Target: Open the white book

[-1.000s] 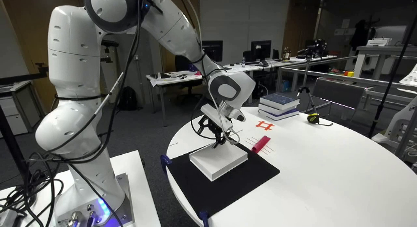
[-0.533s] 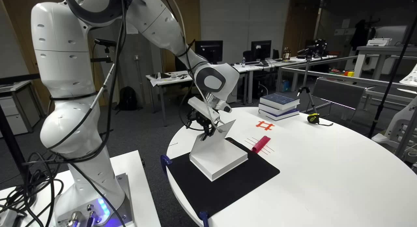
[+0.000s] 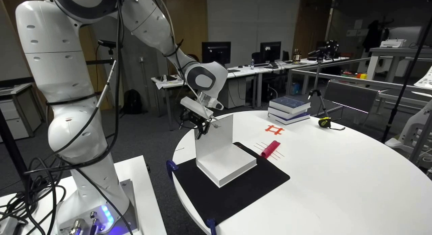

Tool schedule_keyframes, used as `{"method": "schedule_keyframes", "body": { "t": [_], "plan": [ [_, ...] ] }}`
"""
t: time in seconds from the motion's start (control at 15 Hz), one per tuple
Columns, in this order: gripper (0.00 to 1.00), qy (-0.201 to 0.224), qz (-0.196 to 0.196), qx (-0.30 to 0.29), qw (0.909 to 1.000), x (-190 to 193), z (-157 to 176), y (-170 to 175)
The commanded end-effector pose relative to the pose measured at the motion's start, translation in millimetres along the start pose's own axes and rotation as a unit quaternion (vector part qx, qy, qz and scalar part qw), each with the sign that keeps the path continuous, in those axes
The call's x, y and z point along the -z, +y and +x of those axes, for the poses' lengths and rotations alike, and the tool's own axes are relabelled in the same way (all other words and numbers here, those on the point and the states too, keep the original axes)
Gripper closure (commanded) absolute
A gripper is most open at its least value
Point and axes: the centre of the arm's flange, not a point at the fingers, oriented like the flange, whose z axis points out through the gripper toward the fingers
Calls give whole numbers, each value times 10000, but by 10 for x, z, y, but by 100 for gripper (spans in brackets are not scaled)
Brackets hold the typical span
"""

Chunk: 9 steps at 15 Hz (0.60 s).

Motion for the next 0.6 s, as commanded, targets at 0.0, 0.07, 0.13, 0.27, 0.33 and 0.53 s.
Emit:
{"method": "schedule_keyframes", "body": {
  "t": [0.0, 0.07, 0.13, 0.27, 0.33, 0.53],
  "plan": [
    [0, 103, -195, 185, 9996, -97, -72, -323],
    [0, 96, -219, 234, 9994, -112, -62, -371],
    [0, 81, -234, 290, 9993, -127, -48, -412],
    [0, 56, -253, 349, 9991, -138, -30, -479],
    [0, 45, -267, 372, 9989, -144, -23, -509],
    [0, 112, -337, 397, 9986, -182, 9, -591]
  ]
}}
